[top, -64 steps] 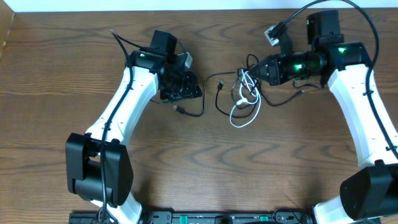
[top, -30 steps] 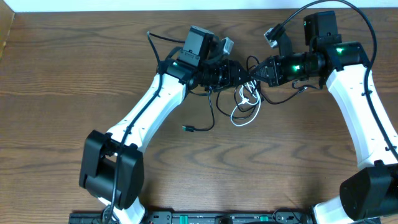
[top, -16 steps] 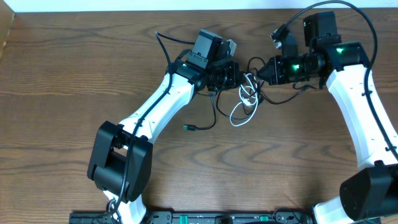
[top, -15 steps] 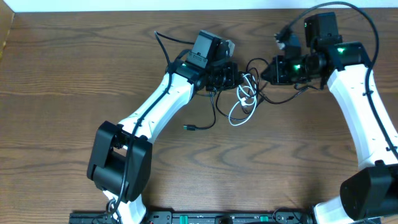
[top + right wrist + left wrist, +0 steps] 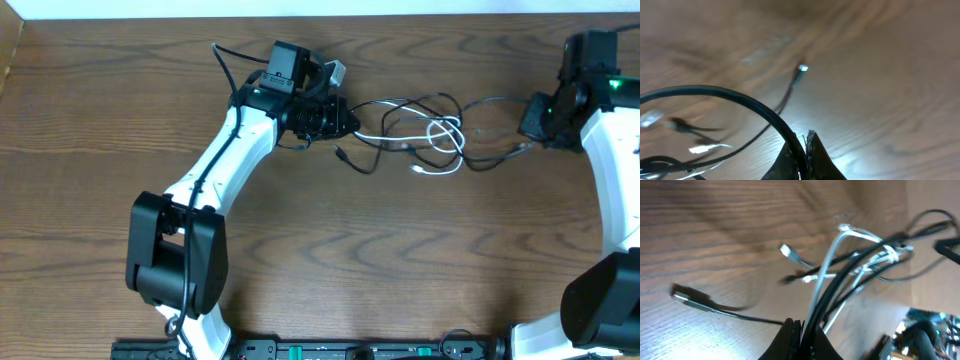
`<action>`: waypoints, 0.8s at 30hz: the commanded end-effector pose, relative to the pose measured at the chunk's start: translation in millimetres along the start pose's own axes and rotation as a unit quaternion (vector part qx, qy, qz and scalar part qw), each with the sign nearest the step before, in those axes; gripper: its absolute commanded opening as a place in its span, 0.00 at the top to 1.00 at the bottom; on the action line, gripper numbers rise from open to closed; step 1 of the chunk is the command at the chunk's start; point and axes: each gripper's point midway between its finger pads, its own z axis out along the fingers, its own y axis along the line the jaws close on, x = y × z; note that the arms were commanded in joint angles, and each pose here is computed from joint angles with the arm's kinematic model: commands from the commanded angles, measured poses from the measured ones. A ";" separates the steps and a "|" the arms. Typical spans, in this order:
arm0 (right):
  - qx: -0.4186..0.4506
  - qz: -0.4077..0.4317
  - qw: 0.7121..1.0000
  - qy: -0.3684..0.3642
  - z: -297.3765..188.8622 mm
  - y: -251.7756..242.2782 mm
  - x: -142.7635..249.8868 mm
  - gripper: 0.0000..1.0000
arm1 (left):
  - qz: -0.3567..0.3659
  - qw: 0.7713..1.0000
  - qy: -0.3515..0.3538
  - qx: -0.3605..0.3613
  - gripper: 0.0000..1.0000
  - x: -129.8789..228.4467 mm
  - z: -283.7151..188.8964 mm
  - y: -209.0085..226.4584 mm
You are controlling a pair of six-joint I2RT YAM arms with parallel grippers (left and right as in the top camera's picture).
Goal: Untangle cables
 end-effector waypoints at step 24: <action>-0.039 -0.029 0.997 0.062 40.8 2.8 45.2 0.99 | 0.052 0.974 -0.216 0.039 0.93 -36.9 -190.9 -81.6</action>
